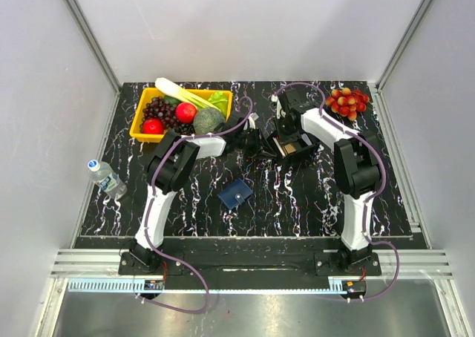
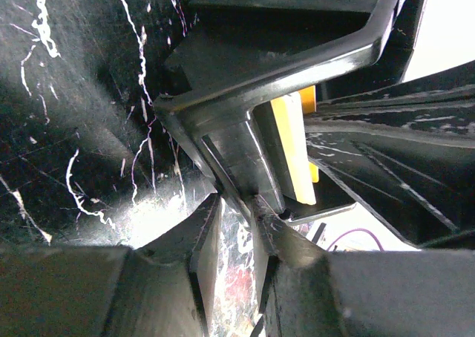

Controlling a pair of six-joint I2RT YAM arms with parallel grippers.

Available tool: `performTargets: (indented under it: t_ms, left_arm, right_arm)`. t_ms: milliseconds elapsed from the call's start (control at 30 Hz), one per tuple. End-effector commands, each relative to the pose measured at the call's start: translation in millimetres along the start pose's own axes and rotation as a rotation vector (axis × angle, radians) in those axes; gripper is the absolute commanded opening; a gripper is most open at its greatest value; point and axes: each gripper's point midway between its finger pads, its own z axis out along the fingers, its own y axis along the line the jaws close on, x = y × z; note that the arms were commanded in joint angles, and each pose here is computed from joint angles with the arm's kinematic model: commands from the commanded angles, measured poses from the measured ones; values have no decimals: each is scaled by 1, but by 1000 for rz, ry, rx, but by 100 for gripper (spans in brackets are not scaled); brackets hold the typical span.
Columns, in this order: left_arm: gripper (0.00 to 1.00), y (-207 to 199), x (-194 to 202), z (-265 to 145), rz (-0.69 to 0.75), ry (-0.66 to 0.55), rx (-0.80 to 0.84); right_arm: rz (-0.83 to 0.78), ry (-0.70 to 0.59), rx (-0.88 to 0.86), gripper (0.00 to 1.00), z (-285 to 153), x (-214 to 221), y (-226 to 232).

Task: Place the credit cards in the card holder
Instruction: Pick up the credit card from the storage box.

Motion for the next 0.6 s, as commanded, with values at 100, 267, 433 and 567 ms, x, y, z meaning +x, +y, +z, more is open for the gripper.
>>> performTargets:
  t_ms: [100, 267, 433, 567]
  left_arm:
    - [26, -15, -9, -2, 42, -33, 53]
    - [26, -17, -9, -4, 50, -37, 55]
    - [28, -35, -18, -22, 149, -95, 36]
    - [46, -50, -29, -50, 270, -172, -42]
  right_arm:
    - [-32, 77, 16, 8, 15, 19, 4]
    - [-28, 27, 27, 1, 2, 8, 4]
    - [-19, -143, 141, 0, -43, -30, -13]
    - [-6, -238, 172, 0, -75, -48, -17]
